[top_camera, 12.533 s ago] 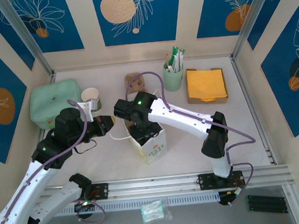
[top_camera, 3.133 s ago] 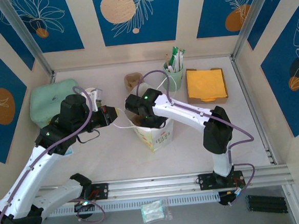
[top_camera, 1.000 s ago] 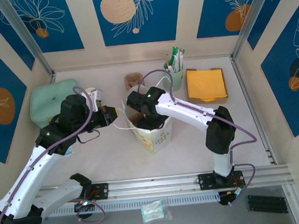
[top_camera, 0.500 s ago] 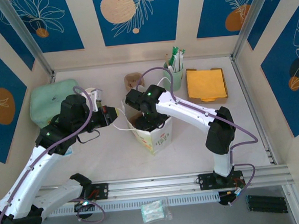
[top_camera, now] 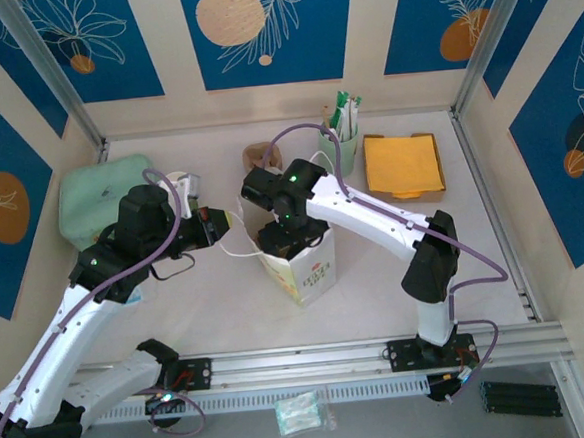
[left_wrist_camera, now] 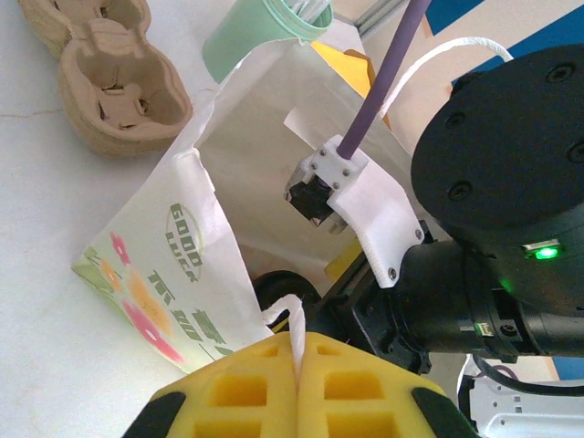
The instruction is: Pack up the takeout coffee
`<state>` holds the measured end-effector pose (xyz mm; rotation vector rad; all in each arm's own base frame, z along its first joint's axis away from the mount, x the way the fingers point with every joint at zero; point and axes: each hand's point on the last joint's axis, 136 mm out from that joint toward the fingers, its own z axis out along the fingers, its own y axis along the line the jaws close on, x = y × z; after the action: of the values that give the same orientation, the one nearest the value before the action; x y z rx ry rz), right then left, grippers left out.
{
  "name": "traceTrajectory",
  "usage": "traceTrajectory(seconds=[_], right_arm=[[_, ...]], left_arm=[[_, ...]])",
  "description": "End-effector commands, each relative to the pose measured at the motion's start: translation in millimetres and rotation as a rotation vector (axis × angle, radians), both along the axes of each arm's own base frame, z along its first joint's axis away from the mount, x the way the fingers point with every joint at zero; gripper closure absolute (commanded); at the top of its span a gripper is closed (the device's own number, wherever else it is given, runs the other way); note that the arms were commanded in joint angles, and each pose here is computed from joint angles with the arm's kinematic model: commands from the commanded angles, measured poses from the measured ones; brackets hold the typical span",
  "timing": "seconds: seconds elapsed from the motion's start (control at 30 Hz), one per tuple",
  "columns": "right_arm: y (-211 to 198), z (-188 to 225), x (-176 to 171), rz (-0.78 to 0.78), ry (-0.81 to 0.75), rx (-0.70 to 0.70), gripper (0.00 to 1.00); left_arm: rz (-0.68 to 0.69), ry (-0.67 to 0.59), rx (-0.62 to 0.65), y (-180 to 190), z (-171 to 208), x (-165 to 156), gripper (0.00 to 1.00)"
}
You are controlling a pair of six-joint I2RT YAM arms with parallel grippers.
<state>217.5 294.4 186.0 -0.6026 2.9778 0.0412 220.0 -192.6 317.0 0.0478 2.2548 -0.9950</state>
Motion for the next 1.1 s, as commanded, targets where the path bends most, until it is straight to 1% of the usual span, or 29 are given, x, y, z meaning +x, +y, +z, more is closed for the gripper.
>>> traceTrajectory(seconds=[0.0, 0.37, 0.6, 1.07], right_arm=[[-0.8, 11.7, -4.1, 0.017, -0.006, -0.003, 0.06], [-2.8, 17.2, -4.7, 0.011, -0.018, 0.008, 0.06], [-5.6, 38.3, -5.5, 0.002, -0.053, 0.051, 0.07], [-9.8, 72.1, -11.9, 0.008, -0.096, 0.123, 0.14]], left_arm=[[-0.008, -0.026, 0.01, -1.9, 0.9, 2.6, 1.0], [-0.005, -0.023, 0.015, -1.9, -1.8, 3.8, 1.0], [-0.007, -0.023, 0.019, -2.4, -2.4, 4.7, 1.0], [-0.005, -0.018, 0.02, -2.6, -4.3, 5.2, 1.0]])
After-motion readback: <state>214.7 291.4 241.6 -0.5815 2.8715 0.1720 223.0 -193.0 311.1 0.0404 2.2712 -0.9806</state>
